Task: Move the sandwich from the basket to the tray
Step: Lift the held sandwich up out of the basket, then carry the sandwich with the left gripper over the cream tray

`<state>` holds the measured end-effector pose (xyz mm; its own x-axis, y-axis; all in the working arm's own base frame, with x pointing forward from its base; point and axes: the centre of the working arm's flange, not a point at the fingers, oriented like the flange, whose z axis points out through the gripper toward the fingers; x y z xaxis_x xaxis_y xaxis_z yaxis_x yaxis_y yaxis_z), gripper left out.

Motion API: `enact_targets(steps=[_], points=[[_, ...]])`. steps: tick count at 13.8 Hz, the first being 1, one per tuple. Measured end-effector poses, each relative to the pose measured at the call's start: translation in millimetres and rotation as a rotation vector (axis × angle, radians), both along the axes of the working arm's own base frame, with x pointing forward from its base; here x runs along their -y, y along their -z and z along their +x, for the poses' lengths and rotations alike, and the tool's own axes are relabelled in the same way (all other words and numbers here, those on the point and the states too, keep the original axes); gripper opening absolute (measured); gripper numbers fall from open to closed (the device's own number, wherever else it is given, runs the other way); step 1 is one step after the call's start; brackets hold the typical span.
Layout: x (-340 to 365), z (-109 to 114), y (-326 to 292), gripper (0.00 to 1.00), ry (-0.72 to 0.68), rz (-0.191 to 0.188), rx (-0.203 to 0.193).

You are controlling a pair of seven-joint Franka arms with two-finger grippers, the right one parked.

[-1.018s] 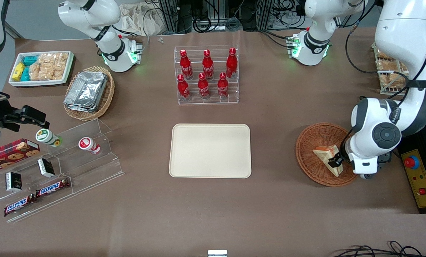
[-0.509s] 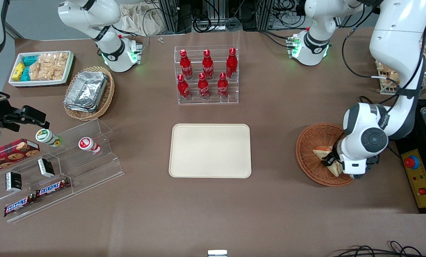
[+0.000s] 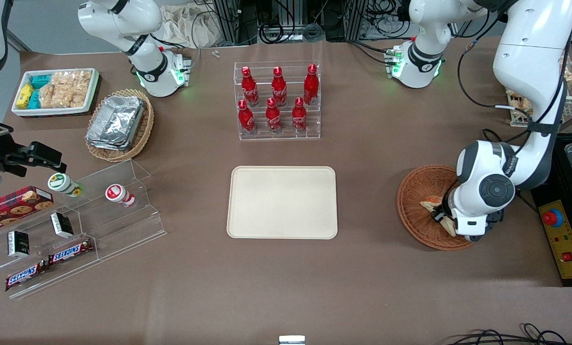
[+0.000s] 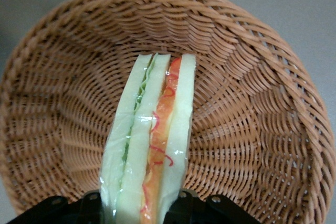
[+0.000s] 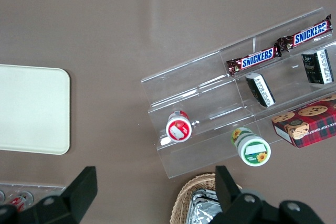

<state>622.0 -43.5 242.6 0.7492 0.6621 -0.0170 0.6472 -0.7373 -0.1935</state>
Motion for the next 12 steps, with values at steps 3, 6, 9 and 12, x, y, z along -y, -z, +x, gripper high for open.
enact_targets(steps=[3,6,9,12], points=[[-10.8,14.4,-57.8,0.21,0.027,0.029,-0.055],[-16.6,17.6,-141.3,0.20,0.097,0.000,-0.102],[-9.8,7.5,-217.2,0.20,0.191,-0.061,-0.135],[49.0,0.3,-272.0,0.20,0.319,-0.155,-0.102]])
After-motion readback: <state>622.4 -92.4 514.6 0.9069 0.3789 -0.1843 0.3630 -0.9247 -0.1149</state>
